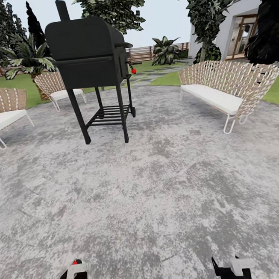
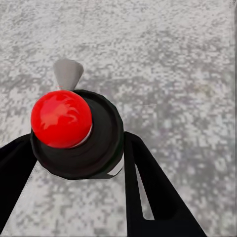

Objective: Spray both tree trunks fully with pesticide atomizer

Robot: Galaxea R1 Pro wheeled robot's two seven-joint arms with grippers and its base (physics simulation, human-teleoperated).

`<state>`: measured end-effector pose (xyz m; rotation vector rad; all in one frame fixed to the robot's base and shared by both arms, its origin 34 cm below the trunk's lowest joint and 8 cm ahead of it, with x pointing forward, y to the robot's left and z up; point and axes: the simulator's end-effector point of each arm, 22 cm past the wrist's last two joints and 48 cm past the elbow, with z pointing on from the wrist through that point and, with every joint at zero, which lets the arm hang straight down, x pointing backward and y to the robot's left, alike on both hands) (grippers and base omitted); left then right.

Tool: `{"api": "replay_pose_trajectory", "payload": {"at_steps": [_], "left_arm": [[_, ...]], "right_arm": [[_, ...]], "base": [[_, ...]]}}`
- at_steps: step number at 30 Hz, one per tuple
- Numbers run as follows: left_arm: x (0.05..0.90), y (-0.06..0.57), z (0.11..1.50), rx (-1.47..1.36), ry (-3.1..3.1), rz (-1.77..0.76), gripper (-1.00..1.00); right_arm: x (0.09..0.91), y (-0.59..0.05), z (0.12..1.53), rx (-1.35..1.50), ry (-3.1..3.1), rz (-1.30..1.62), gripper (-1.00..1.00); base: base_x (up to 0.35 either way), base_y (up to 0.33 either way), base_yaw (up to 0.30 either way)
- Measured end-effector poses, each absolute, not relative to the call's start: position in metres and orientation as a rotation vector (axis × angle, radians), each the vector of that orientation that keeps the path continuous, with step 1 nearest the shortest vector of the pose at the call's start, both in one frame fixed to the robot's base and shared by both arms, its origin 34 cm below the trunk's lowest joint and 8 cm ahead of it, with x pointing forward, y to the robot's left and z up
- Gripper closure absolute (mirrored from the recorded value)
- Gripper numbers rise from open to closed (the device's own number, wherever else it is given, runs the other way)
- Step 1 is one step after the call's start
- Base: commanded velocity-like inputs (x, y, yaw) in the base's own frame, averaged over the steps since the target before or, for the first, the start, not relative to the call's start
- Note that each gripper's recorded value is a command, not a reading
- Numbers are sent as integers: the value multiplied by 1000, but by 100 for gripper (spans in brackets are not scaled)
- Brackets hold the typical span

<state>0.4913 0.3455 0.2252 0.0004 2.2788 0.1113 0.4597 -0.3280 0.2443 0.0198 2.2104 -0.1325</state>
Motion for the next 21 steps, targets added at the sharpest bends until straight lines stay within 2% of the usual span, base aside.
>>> {"api": "replay_pose_trajectory", "payload": {"at_steps": [21], "left_arm": [[511, 345, 262, -6, 2199, 108, 100]], "right_arm": [[471, -328, 271, 31, 2153, -133, -100]], "base": [[0, 0, 0]]}}
